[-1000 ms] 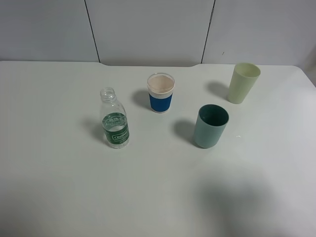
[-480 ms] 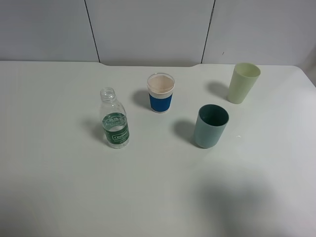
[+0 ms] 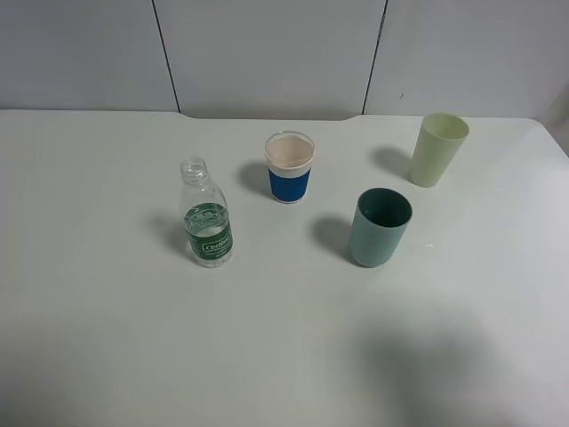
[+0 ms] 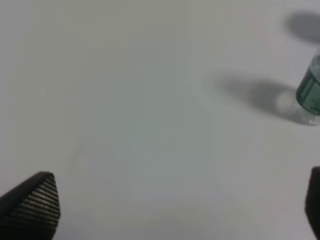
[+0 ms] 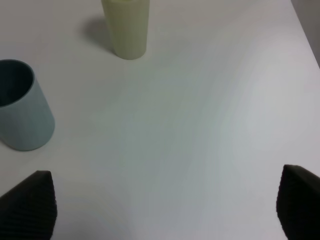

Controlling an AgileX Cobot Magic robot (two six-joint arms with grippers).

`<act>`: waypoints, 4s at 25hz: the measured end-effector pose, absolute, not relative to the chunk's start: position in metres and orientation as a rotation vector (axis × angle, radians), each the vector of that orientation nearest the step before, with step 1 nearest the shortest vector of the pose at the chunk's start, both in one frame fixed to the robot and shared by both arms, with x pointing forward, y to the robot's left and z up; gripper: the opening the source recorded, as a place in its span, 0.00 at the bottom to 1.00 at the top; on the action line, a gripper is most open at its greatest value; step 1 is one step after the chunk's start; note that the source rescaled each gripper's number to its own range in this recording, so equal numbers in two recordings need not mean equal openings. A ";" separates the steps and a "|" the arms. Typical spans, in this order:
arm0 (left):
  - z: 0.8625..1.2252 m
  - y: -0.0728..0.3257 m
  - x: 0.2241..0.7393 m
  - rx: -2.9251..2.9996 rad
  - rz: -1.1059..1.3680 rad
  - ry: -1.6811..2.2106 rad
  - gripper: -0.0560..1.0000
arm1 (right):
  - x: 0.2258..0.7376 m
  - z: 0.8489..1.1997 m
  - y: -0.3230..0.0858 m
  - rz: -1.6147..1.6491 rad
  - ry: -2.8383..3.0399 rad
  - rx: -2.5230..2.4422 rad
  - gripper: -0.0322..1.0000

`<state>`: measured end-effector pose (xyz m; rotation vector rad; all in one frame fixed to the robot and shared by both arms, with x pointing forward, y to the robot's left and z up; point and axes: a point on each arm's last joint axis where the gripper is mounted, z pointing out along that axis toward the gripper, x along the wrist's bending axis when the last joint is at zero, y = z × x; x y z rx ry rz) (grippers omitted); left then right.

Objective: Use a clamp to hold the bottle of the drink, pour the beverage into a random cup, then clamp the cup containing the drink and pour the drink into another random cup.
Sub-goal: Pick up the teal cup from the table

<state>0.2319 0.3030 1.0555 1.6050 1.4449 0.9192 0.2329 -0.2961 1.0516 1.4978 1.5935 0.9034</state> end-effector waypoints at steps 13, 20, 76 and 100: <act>1.055 0.303 0.232 1.605 0.919 1.445 1.00 | 0.268 1.065 -0.297 0.835 1.684 1.591 0.61; 1.055 0.303 0.232 1.605 0.919 1.445 1.00 | 0.333 1.079 -0.298 0.788 1.752 1.636 0.61; 1.055 0.303 0.232 1.605 0.919 1.445 1.00 | 0.444 0.978 -0.204 0.586 2.380 1.362 0.87; 1.056 0.303 0.232 1.604 0.920 1.444 1.00 | 0.447 0.917 -0.212 0.687 2.327 1.326 0.87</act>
